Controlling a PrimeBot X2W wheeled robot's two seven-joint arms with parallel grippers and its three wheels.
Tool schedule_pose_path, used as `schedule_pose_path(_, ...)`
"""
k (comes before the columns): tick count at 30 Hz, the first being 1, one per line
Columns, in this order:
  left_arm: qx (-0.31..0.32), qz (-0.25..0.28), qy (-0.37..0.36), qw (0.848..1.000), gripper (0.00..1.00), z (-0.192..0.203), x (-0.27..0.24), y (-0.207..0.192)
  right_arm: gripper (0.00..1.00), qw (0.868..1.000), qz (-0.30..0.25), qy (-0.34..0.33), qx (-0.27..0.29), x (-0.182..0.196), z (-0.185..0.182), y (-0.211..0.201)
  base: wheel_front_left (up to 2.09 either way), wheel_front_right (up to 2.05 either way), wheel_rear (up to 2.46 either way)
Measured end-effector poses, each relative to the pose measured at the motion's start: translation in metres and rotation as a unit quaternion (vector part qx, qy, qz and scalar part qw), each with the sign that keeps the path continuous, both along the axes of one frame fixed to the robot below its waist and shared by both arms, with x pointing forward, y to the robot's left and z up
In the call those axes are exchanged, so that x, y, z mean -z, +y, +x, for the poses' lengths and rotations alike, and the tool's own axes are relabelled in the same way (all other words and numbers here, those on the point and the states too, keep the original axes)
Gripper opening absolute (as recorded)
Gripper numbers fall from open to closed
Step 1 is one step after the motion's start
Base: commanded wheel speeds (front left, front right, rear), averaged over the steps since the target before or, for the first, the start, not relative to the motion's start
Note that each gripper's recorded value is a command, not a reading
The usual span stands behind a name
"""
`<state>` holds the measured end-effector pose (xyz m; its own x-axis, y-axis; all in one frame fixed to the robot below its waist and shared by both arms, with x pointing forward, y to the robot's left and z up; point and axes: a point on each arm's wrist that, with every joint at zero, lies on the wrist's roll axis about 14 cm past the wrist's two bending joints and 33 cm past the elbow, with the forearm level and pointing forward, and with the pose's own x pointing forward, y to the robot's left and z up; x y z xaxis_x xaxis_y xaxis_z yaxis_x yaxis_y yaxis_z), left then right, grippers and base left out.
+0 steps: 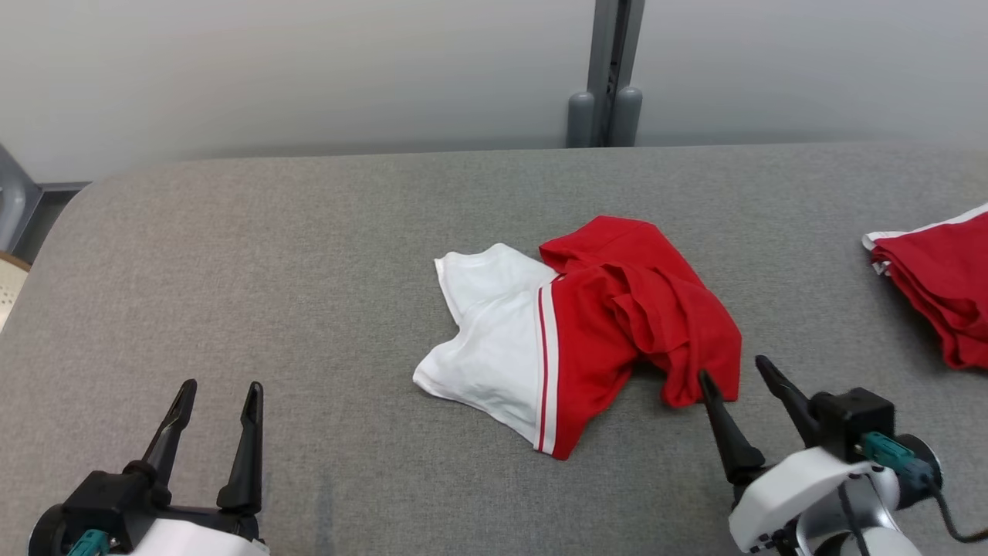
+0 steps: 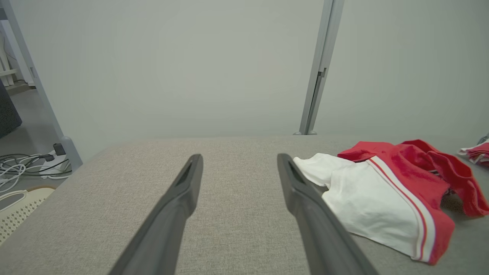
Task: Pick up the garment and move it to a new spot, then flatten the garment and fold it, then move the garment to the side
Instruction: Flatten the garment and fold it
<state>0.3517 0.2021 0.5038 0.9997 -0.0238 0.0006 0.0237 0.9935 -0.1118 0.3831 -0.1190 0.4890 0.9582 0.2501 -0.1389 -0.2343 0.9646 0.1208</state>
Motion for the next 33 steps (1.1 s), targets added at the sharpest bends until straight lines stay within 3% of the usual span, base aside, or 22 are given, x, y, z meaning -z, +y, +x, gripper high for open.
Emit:
schedule_pose_path(5, -0.003, -0.001, 0.003, 1.0, 1.0, 0.005, 0.003, 0.002, 1.0, 0.998, -0.021, 0.022, -0.062, 0.019, 0.019, 0.038, 0.0, 0.0, 0.0)
schedule_pose_path(11, -0.007, -0.001, 0.007, 1.0, 1.0, 0.011, 0.008, 0.004, 1.0, 0.995, -0.037, 0.035, -0.091, 0.036, 0.044, 0.058, 0.0, 0.0, 0.0)
schedule_pose_path(14, -0.007, -0.001, 0.01, 1.0, 1.0, 0.012, 0.011, 0.004, 0.03, 0.994, -0.038, 0.036, -0.092, 0.041, 0.053, 0.06, 0.0, 0.0, 0.0)
schedule_pose_path(23, 0.001, -0.002, 0.01, 1.0, 1.0, 0.019, 0.015, -0.001, 0.0, 0.999, -0.013, 0.018, -0.036, 0.036, 0.07, 0.028, 0.0, 0.0, 0.0)
schedule_pose_path(28, 0.01, -0.001, 0.005, 1.0, 1.0, 0.026, 0.013, -0.006, 0.0, 0.999, 0.007, -0.001, 0.043, 0.026, 0.078, -0.025, 0.0, 0.0, 0.0)
schedule_pose_path(33, 0.015, -0.001, 0.003, 1.0, 1.0, 0.03, 0.013, -0.009, 0.0, 0.992, 0.01, 0.028, 0.126, 0.046, 0.063, -0.083, 0.0, 0.0, 0.0)
